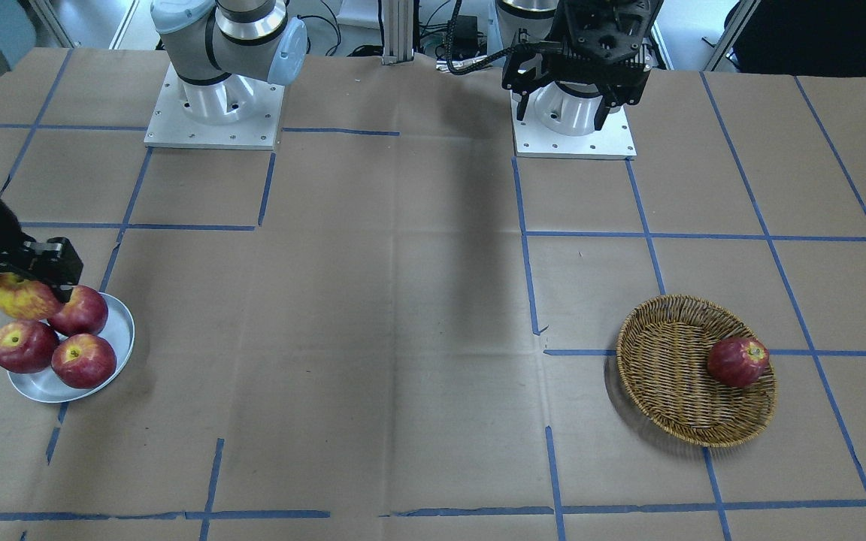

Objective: Transfer apple from basket to plate
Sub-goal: 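Lift the striped apple with the right gripper and carry it to the plate, then lower the apple onto the plate beside the red apples and open the right gripper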

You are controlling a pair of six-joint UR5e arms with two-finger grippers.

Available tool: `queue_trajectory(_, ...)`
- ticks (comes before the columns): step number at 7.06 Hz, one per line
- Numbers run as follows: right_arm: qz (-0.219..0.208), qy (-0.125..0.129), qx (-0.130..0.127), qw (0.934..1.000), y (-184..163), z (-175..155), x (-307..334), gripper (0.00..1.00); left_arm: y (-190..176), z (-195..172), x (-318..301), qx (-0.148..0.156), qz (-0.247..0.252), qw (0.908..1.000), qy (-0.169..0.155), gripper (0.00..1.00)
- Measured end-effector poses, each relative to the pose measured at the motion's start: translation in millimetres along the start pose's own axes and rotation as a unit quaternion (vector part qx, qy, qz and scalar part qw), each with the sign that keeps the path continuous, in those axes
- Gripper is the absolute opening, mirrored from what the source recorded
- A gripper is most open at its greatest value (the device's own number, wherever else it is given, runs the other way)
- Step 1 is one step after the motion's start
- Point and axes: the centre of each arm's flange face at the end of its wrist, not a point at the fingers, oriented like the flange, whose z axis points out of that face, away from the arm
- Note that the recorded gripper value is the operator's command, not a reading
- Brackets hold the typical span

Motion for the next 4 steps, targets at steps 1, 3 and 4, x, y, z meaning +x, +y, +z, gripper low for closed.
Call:
queue_trajectory(1,-0.013,-0.007,-0.011,0.9998,-2,22,22,0.63,0,0,0,0.000,0.000,1.0000,0.000,0.99)
queue_trajectory(3,-0.022,-0.021,-0.029,0.9991,-12,70,42,0.63,0,1,0,-0.001,0.000,1.0000,0.000,0.99)
queue_trajectory(4,-0.023,-0.026,-0.034,0.9988,-13,89,43,0.63,0,1,0,-0.001,0.000,1.0000,0.000,0.99)
